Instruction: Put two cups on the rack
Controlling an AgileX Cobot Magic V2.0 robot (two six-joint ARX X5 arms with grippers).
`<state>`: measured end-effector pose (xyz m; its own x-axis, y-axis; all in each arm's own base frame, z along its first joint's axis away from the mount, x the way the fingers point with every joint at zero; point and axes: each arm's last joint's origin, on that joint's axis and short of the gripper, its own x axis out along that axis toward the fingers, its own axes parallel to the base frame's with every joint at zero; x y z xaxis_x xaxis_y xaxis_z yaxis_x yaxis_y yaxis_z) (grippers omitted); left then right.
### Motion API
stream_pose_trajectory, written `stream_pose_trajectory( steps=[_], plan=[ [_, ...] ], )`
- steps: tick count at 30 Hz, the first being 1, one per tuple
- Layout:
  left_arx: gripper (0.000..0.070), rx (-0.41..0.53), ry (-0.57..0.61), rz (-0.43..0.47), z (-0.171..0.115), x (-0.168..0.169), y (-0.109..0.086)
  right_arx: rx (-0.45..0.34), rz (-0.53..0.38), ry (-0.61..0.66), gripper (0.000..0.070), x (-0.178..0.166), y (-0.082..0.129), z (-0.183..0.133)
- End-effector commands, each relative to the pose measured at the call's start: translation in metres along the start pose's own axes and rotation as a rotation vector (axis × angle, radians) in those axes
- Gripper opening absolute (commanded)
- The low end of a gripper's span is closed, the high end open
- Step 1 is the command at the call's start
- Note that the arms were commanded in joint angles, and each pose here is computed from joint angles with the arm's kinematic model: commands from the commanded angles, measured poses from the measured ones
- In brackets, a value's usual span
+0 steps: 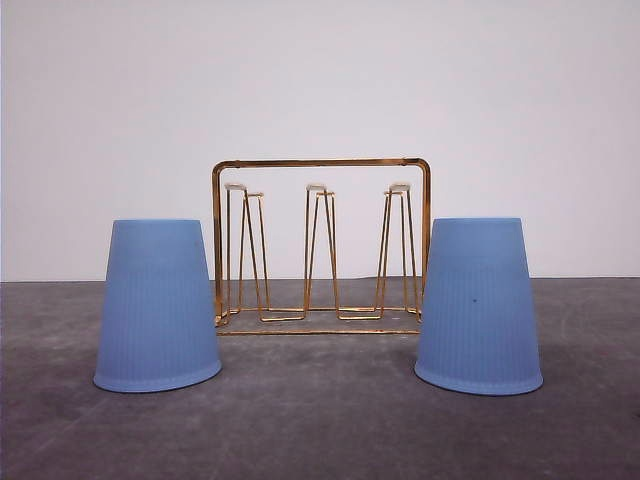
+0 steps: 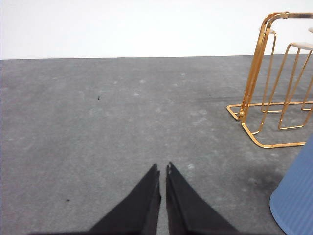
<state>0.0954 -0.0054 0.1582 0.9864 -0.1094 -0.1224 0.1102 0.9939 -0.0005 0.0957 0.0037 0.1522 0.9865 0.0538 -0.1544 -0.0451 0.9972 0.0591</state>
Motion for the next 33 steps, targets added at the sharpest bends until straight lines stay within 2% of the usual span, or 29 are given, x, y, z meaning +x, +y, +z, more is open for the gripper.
stream_pose_trajectory(
  steps=[1, 4, 8, 13, 18, 23, 29, 33],
  plan=[
    [0.0000, -0.017, 0.000, 0.003, -0.003, 0.001, 0.000, -0.002, 0.000, -0.006, 0.0017, 0.000, 0.000, 0.000],
    [0.0000, -0.121, -0.002, 0.003, -0.003, 0.001, 0.000, 0.028, 0.005, -0.006, 0.0017, 0.000, 0.000, 0.000],
    [0.0000, -0.294, -0.008, 0.002, -0.002, 0.001, 0.000, 0.158, 0.007, -0.014, 0.0016, 0.000, 0.000, 0.001],
    [0.0000, -0.401, -0.121, -0.021, 0.013, -0.001, 0.000, 0.276, 0.028, -0.076, 0.0009, -0.003, 0.001, 0.014],
    [0.0004, -0.406, -0.172, -0.014, 0.045, -0.015, 0.000, 0.280, 0.040, -0.138, 0.0007, -0.017, 0.003, 0.045],
    [0.0004, -0.413, -0.115, 0.036, 0.086, -0.037, 0.000, 0.280, 0.030, -0.158, 0.0007, -0.039, 0.006, 0.085],
    [0.0004, -0.382, 0.096, 0.086, 0.124, -0.053, -0.001, 0.248, 0.028, -0.014, 0.0007, -0.051, 0.008, 0.117],
    [0.0004, -0.308, 0.262, 0.085, 0.139, -0.049, -0.001, 0.186, 0.096, 0.141, 0.0007, -0.045, 0.011, 0.127]
  ],
)
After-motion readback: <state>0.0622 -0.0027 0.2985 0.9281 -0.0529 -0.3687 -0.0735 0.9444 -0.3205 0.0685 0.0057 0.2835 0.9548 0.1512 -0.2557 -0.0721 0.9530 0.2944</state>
